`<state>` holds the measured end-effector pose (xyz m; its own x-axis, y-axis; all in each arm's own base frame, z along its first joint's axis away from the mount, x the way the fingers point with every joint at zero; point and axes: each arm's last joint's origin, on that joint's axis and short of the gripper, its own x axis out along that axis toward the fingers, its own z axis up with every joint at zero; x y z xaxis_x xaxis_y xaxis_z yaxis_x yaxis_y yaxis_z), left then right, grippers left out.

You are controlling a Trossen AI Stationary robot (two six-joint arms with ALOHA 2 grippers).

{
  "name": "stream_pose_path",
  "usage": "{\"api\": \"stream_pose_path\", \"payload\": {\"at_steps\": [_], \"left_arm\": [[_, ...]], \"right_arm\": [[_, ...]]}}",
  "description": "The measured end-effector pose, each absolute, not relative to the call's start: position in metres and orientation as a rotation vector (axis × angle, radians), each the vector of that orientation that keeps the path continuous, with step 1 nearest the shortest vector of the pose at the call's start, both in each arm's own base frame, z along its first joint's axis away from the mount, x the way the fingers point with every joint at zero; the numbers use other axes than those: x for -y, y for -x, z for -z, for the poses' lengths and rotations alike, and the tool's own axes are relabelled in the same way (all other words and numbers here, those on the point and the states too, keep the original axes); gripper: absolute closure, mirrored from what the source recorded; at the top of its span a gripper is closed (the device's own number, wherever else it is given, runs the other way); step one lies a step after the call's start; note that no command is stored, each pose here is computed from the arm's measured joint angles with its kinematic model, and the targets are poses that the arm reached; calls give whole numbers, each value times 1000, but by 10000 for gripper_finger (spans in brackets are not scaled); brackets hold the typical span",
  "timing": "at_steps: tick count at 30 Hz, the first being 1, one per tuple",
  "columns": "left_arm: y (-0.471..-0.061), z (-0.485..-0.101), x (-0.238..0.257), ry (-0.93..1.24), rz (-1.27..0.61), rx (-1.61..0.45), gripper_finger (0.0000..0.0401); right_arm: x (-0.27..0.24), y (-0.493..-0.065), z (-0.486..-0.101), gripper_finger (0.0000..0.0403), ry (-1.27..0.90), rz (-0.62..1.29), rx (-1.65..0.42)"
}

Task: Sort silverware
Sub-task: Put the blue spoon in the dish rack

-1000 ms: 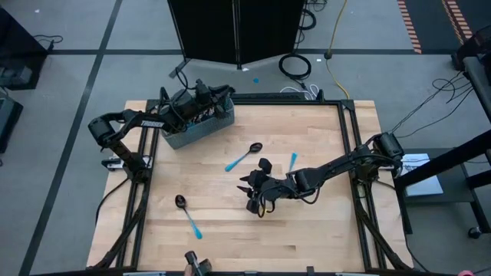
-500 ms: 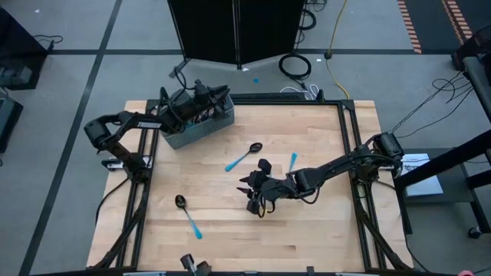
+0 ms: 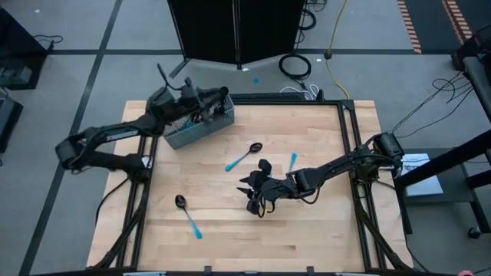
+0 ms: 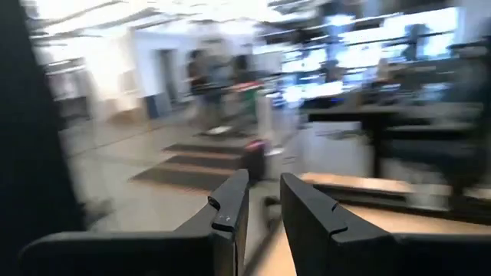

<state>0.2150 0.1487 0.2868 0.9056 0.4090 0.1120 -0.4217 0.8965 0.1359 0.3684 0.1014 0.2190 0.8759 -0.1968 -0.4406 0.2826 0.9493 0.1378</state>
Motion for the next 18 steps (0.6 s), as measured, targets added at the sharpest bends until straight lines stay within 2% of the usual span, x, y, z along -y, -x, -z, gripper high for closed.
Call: {"api": "stream_pose_path", "payload": {"at_steps": [8, 14, 18], "left_arm": [[-206, -301, -77, -117, 8, 13, 329], [-212, -274, -19, -64, 273, -90, 329], [-210, -241, 22, -35, 352, -197, 329]], "right_arm": [[-101, -368, -219, 273, -208, 254, -437], [-104, -368, -218, 273, -290, 205, -452], [-112, -366, -216, 273, -375, 128, -505]]}}
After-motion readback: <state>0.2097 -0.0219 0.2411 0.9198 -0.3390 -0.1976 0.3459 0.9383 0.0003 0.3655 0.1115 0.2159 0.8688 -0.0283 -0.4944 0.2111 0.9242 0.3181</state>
